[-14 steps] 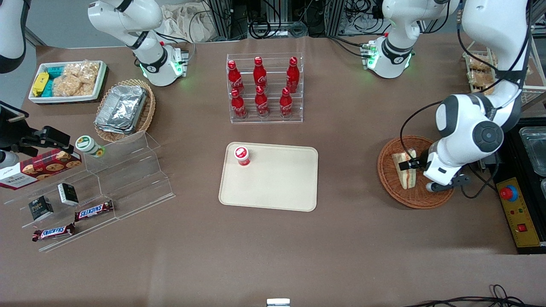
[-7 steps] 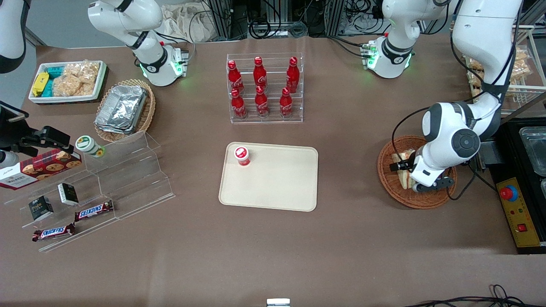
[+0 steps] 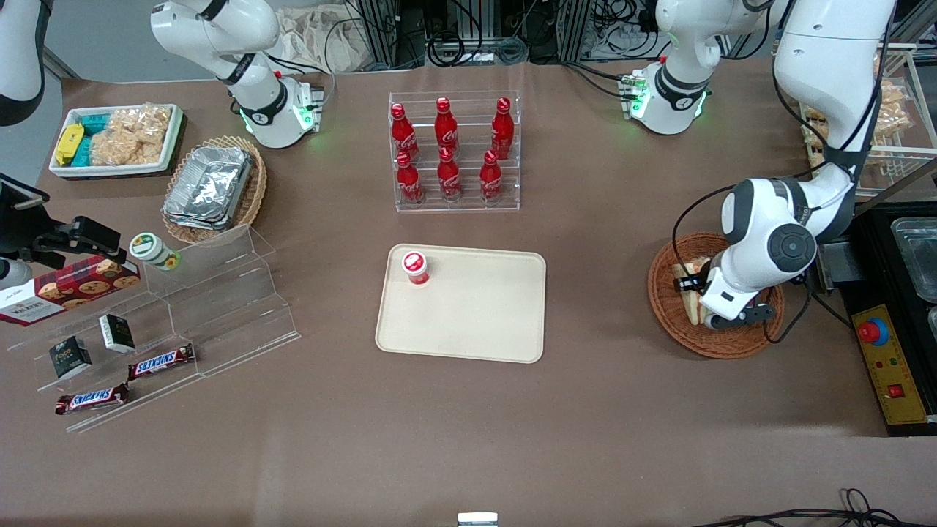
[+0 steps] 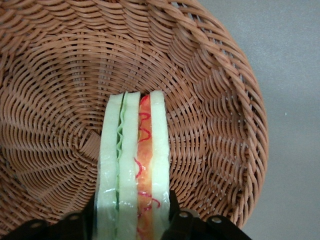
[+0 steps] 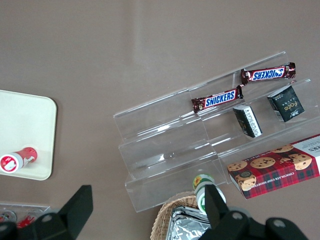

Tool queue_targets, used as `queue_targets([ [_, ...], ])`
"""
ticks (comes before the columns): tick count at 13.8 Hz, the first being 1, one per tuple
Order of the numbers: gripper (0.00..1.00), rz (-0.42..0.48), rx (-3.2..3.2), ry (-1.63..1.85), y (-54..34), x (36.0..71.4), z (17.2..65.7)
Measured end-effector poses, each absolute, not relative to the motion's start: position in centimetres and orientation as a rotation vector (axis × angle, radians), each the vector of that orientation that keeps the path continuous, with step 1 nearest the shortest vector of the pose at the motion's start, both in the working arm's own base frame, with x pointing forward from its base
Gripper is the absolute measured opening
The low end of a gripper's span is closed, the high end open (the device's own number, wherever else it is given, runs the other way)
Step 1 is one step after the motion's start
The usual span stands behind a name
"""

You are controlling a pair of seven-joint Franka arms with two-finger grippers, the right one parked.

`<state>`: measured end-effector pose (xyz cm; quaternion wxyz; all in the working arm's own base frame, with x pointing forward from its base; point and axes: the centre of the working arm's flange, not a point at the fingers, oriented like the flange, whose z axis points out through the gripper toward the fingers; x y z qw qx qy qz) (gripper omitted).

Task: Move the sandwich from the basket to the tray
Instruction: 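Close the left gripper on the wrapped sandwich and lift it, then carry the sandwich with the left gripper over to the cream tray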

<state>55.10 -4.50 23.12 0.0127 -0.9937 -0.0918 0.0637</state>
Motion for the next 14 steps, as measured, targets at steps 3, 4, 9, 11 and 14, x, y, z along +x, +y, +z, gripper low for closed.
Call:
queue_targets([
  [3, 0.33, 0.164, -3.101, -0.286, -4.5, 55.6, 24.1],
  [4, 0.32, 0.127, -3.104, -0.286, -4.5, 56.2, 25.7],
  [9, 0.31, 0.104, -3.084, -0.255, -6.1, 58.5, 42.2],
  [11, 0.31, 0.101, -3.079, -0.221, -7.6, 57.9, 48.5],
  [14, 0.28, 0.120, -3.069, -0.180, -10.4, 56.0, 56.2],
])
